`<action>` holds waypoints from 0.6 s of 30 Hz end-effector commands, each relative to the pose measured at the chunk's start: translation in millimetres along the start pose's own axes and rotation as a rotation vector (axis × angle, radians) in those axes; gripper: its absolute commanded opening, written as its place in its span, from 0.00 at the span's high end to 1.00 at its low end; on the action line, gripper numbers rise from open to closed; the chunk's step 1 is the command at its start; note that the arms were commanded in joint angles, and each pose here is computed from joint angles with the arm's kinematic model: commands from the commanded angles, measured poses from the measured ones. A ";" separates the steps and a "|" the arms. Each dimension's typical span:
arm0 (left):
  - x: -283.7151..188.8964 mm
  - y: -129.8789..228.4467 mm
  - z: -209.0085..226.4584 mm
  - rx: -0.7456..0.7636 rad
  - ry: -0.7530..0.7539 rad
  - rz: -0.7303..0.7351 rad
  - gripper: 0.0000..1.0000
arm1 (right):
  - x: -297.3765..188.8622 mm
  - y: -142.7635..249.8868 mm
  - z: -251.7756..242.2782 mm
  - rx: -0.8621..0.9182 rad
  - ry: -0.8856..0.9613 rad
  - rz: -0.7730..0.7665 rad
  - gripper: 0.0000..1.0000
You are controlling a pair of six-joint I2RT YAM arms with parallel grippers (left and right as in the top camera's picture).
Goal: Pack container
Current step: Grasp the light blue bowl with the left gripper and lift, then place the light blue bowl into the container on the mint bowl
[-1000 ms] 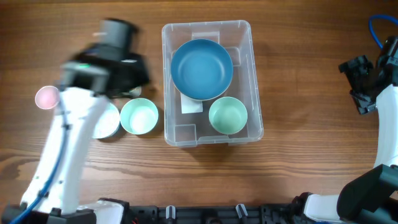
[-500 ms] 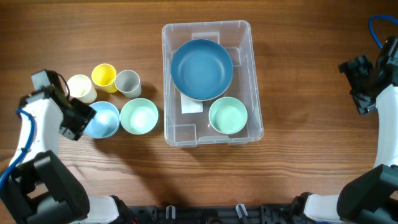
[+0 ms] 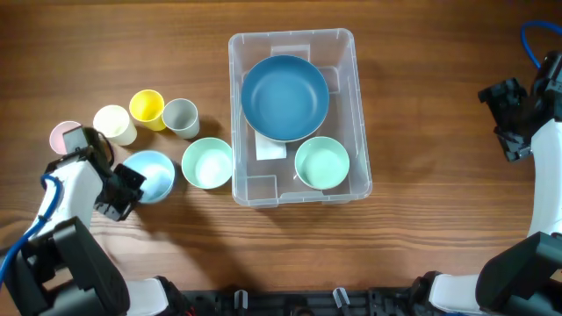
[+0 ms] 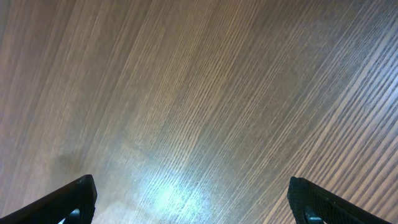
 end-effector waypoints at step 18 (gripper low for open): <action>-154.6 164.4 -266.8 1.146 0.513 -0.395 0.96 | 2.9 0.2 0.3 0.015 0.003 0.008 0.00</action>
Point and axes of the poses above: each gripper's point midway between its finger pads, its own x axis out along the fingers, its own z axis along the line the jaws close on, y = z × x, the point moved 3 cm from there along -x, back along the fingers, and after that the axes turned 12 degrees about x, right-handed, at the moved point
